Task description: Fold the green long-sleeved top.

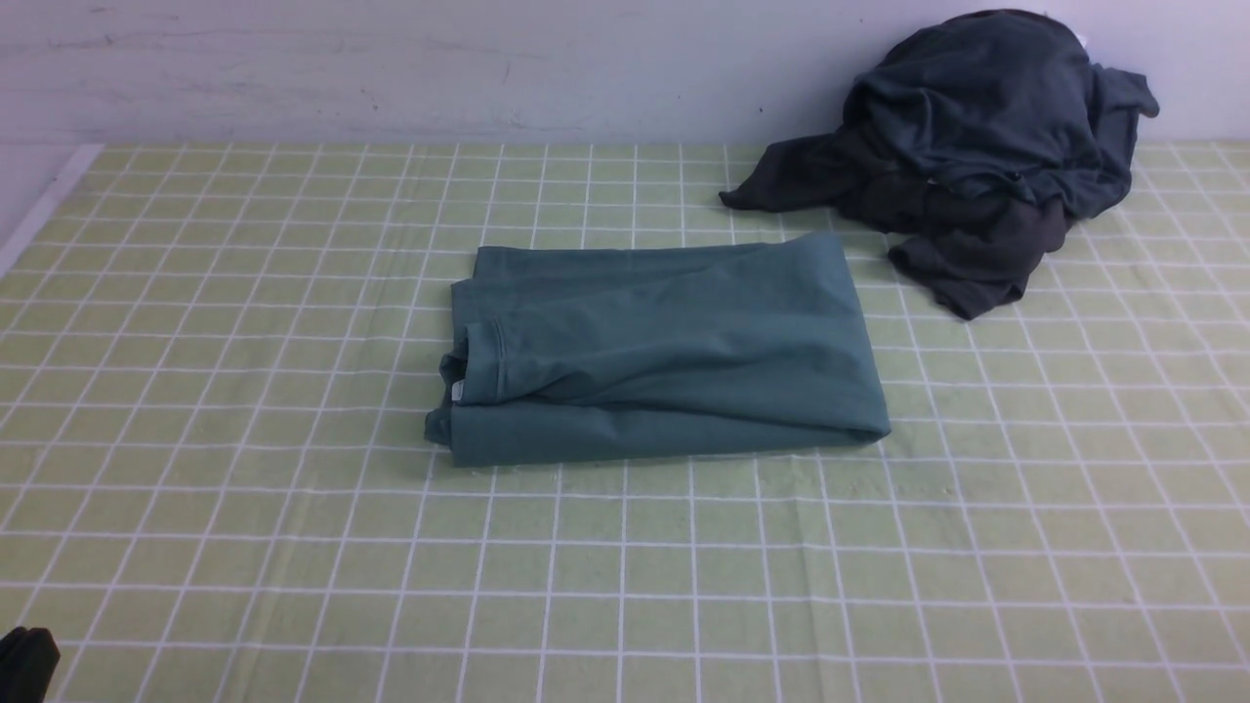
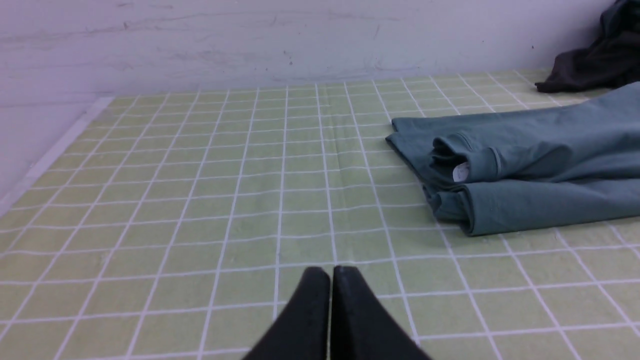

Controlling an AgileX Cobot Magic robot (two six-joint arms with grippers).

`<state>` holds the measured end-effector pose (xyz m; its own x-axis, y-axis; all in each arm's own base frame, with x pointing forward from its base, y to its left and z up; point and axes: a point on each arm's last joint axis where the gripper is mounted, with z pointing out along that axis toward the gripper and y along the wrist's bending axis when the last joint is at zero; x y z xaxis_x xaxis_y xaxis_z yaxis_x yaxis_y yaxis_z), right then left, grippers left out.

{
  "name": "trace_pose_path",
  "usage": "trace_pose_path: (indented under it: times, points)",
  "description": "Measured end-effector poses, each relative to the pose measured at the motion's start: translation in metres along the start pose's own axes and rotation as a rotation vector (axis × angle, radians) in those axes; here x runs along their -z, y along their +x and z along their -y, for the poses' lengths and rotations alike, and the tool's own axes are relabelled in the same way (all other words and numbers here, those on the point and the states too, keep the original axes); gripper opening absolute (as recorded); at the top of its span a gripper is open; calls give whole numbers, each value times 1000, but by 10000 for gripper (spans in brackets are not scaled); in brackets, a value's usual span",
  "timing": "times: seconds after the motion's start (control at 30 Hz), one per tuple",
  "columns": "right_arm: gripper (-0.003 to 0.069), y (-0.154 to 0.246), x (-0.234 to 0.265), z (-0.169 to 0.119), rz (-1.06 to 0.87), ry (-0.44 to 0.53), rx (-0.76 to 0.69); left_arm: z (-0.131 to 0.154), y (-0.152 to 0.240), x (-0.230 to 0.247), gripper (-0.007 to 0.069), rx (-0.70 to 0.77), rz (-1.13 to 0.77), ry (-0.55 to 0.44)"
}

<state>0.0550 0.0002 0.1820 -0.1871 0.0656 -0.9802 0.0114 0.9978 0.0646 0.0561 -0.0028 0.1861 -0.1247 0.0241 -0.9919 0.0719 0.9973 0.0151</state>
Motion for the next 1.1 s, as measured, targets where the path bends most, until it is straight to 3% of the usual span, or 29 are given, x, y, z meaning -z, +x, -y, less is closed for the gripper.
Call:
trace_pose_path:
  times: [0.37,1.1]
  points:
    - [-14,0,0,0,0,0,0,2,12,1,-3,-25,-142,4]
    - [-14,0,0,0,0,0,0,2,12,1,-3,-42,-145,8]
